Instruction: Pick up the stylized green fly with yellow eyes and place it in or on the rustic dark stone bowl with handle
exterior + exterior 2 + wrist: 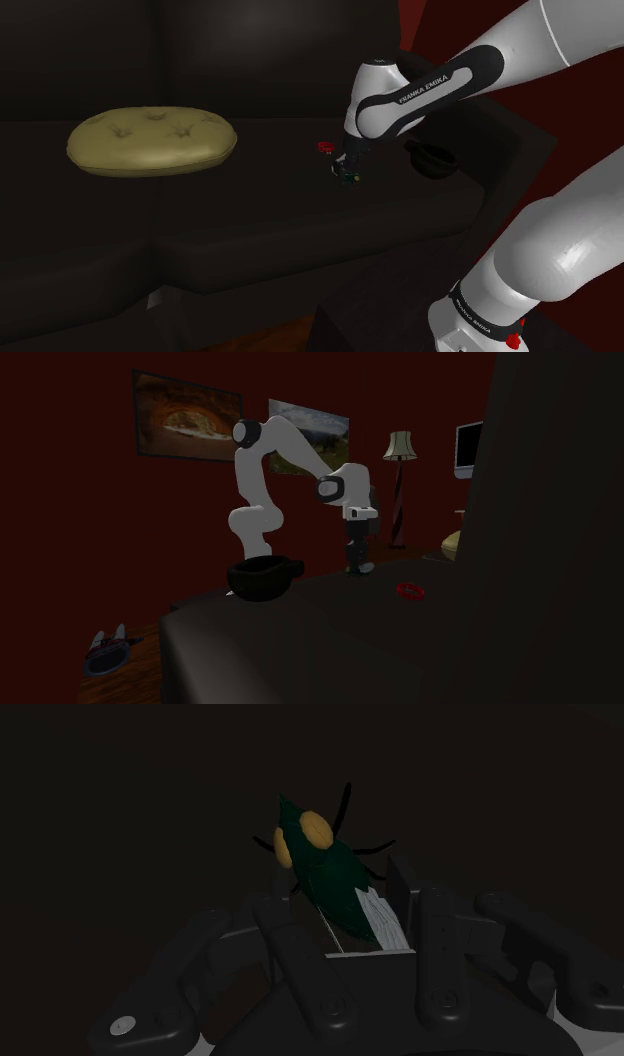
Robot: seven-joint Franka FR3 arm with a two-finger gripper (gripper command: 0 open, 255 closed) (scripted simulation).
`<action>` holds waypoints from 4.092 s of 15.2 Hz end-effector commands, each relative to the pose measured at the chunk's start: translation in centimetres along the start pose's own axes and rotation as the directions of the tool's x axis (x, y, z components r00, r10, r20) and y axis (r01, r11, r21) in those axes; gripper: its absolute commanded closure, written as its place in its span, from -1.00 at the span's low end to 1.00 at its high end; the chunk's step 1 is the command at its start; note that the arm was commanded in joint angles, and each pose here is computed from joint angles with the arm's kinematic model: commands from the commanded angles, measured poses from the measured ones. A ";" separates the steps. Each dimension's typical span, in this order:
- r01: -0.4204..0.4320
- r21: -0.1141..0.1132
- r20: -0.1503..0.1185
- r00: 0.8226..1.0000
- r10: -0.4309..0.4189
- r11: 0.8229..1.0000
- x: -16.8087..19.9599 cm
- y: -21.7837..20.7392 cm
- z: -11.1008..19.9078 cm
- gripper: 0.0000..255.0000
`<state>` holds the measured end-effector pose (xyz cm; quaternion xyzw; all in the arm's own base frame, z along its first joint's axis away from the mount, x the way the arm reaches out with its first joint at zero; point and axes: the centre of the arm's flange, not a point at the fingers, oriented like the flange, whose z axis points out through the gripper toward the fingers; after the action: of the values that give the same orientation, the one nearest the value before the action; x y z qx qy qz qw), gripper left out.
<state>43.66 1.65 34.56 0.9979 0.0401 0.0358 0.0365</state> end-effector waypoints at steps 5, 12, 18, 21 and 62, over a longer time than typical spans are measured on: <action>0.001 0.000 0.008 1.000 -0.001 1.000 -0.2 -0.1 0.3 1.00; 0.001 0.000 0.008 1.000 -0.001 1.000 0.0 0.1 -1.8 1.00; 0.001 0.000 0.008 1.000 -0.001 1.000 0.2 0.4 -5.0 1.00; 0.001 0.000 0.008 1.000 -0.001 1.000 0.3 0.5 -6.5 1.00; 0.001 0.000 0.008 1.000 -0.001 1.000 -10.0 26.6 -14.8 1.00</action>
<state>35.01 -23.47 50.73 0.9981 0.0395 0.0318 0.0362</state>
